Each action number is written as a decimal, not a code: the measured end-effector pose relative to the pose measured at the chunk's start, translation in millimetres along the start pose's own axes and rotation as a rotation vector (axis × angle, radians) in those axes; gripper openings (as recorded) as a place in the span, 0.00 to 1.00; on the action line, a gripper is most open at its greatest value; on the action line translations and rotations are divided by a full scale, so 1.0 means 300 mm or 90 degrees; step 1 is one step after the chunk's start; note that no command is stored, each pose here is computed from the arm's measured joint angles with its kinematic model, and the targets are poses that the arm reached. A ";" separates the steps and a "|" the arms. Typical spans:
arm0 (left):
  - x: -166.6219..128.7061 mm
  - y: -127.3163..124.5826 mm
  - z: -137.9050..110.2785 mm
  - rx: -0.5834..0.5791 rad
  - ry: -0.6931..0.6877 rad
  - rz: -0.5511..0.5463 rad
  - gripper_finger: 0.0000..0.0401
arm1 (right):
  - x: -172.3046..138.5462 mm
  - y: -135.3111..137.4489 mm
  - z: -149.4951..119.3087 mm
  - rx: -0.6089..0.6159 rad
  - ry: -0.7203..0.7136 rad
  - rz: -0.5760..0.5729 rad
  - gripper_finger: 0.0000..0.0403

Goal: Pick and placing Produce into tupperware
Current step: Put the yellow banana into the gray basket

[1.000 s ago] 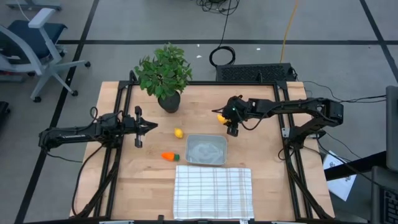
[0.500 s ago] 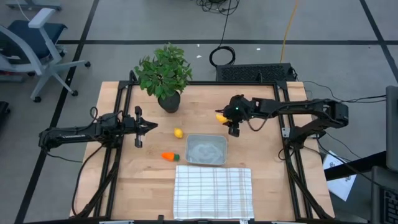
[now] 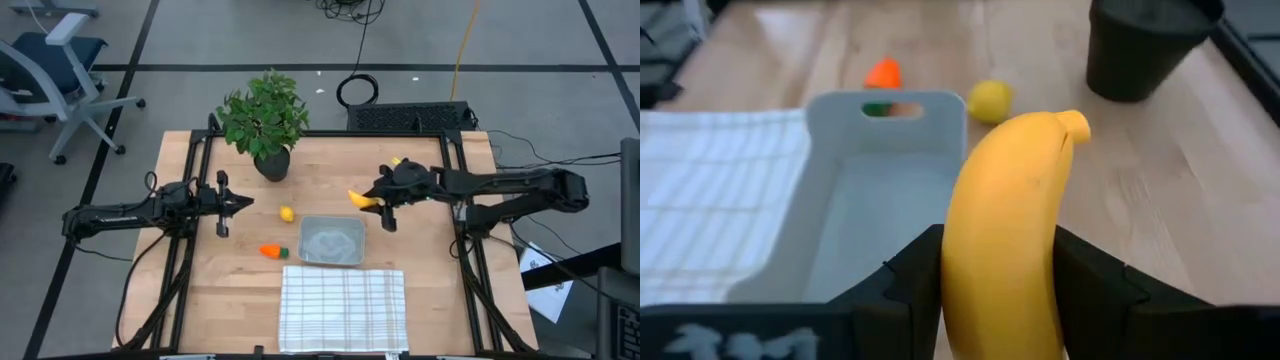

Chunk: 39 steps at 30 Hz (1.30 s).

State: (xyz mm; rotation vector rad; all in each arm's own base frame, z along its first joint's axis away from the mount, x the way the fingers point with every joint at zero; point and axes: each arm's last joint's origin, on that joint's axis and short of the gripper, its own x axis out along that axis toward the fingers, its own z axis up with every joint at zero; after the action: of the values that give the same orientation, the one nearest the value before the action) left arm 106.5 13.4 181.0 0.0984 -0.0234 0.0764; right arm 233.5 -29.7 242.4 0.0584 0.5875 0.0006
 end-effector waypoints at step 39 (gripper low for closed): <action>0.000 0.000 0.000 -0.015 0.001 0.000 0.06 | 0.179 0.172 0.120 -0.032 0.001 0.106 0.35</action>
State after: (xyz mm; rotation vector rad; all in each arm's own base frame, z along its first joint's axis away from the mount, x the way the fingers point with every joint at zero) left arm 106.5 13.4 180.9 0.0754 -0.0234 0.0758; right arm 299.0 20.8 245.3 0.0588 0.5824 0.1762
